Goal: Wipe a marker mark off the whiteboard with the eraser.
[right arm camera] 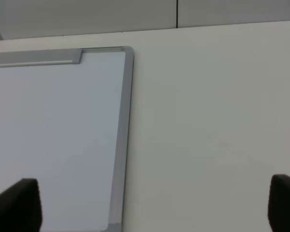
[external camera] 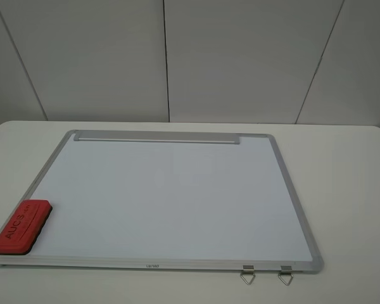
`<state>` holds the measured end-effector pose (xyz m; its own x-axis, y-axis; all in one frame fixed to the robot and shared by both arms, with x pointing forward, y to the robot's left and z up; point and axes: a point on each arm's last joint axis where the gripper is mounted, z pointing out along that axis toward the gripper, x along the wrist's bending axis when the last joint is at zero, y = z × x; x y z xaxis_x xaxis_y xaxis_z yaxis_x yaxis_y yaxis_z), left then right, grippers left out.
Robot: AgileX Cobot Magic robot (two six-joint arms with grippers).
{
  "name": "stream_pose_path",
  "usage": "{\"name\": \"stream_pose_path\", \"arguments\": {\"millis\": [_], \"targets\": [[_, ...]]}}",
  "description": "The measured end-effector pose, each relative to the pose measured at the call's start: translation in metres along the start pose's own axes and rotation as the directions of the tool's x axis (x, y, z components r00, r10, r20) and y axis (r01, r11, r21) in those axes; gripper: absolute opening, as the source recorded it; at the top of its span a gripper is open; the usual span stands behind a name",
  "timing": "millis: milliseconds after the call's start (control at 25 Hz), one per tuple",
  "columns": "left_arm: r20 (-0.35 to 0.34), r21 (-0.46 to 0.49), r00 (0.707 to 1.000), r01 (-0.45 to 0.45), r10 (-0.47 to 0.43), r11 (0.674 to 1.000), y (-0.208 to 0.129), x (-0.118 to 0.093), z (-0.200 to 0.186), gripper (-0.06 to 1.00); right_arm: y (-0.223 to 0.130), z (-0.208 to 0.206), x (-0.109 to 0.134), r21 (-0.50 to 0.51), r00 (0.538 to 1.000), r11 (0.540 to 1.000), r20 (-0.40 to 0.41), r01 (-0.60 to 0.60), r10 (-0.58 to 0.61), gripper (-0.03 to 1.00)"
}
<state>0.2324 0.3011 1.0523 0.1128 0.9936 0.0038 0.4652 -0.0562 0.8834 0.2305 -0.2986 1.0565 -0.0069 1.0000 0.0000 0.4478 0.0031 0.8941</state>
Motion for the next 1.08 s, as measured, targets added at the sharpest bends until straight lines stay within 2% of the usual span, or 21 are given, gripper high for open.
{"name": "stream_pose_path", "arguments": {"millis": [320, 1080], "targets": [[0.03, -0.008, 0.999, -0.028, 0.028, 1.0, -0.0004, -0.0028, -0.0008, 0.75, 0.0, 0.0, 0.0, 0.0, 1.0, 1.0, 0.0, 0.0, 0.0, 0.83], [0.035, -0.008, 0.999, -0.029, 0.03, 1.0, -0.0006, -0.0033, -0.001, 0.75, 0.0, 0.0, 0.0, 0.0, 1.0, 1.0, 0.0, 0.0, 0.0, 0.83]]}}
